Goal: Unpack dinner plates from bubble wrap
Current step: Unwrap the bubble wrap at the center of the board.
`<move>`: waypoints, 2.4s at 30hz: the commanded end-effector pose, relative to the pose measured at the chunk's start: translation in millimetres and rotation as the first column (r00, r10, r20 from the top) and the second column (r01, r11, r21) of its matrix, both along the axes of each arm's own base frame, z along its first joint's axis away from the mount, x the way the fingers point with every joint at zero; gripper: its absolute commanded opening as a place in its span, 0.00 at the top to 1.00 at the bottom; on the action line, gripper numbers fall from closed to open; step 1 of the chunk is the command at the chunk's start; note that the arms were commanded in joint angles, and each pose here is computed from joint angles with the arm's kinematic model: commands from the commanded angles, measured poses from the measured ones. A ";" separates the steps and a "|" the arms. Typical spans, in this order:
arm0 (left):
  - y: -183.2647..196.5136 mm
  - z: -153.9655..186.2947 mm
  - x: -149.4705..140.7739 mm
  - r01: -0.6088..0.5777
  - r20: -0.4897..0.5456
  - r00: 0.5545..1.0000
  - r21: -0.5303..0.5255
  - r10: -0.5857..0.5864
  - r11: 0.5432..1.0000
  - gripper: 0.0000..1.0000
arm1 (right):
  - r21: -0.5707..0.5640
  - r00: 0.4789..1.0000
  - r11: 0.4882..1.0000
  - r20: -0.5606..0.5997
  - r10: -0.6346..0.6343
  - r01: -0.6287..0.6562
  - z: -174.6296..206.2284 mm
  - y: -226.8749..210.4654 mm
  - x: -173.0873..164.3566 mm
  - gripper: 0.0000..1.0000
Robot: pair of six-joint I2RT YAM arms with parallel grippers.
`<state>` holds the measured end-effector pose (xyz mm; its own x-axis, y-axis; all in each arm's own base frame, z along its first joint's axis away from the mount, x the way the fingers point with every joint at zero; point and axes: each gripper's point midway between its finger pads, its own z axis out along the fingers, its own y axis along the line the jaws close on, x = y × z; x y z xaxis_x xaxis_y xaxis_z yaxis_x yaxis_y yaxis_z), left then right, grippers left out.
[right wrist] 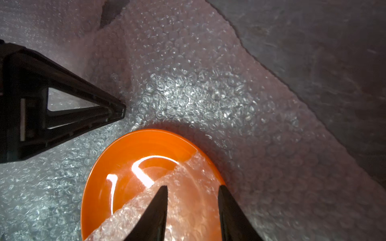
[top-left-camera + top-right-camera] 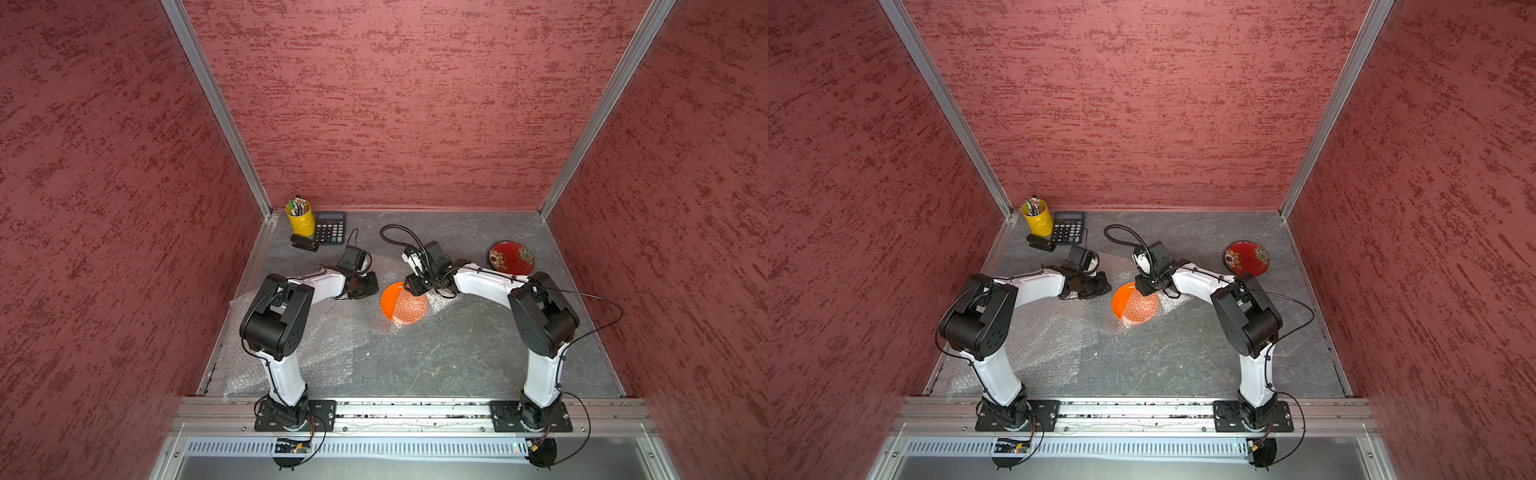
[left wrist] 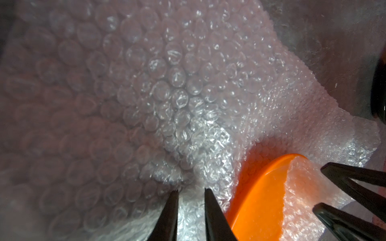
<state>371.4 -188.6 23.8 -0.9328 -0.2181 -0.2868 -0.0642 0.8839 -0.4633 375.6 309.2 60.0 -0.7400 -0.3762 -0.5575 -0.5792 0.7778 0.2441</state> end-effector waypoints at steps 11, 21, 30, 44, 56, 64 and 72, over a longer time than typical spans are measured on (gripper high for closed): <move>7.3 -29.9 -21.6 -0.004 -0.102 0.995 0.034 0.007 0.999 0.75 | -0.101 1.000 0.995 -0.003 -0.002 0.002 -28.0 5.2 1.9 0.57; 7.6 -32.8 -24.6 -0.005 -0.107 0.994 0.030 0.008 1.000 0.76 | -0.149 1.000 0.989 -0.029 0.001 -0.005 -51.8 1.1 -10.2 0.79; 8.0 -37.2 -27.4 -0.022 -0.113 0.993 0.027 0.025 0.999 0.75 | -0.084 1.000 0.996 0.014 0.003 -0.001 -25.0 4.0 -13.5 1.00; 3.9 -49.8 -28.2 -0.051 -0.115 0.992 0.038 0.055 0.998 0.76 | 0.000 1.000 1.000 -0.007 0.029 -0.029 13.1 -6.4 -48.8 1.00; 5.3 -47.4 -25.7 -0.064 -0.097 0.993 0.041 0.067 0.997 0.76 | 0.058 0.998 0.998 -0.059 -0.014 0.017 25.0 -35.4 -96.0 1.00; 10.1 -46.8 -25.8 -0.079 -0.089 0.992 0.059 0.084 0.995 0.76 | 0.094 0.995 0.994 -0.091 -0.047 0.056 27.3 -58.0 -132.2 1.00; 13.4 -42.4 -25.4 -0.090 -0.073 0.993 0.070 0.096 0.993 0.76 | 0.096 0.984 0.989 -0.146 -0.101 0.116 19.3 -77.9 -157.3 1.00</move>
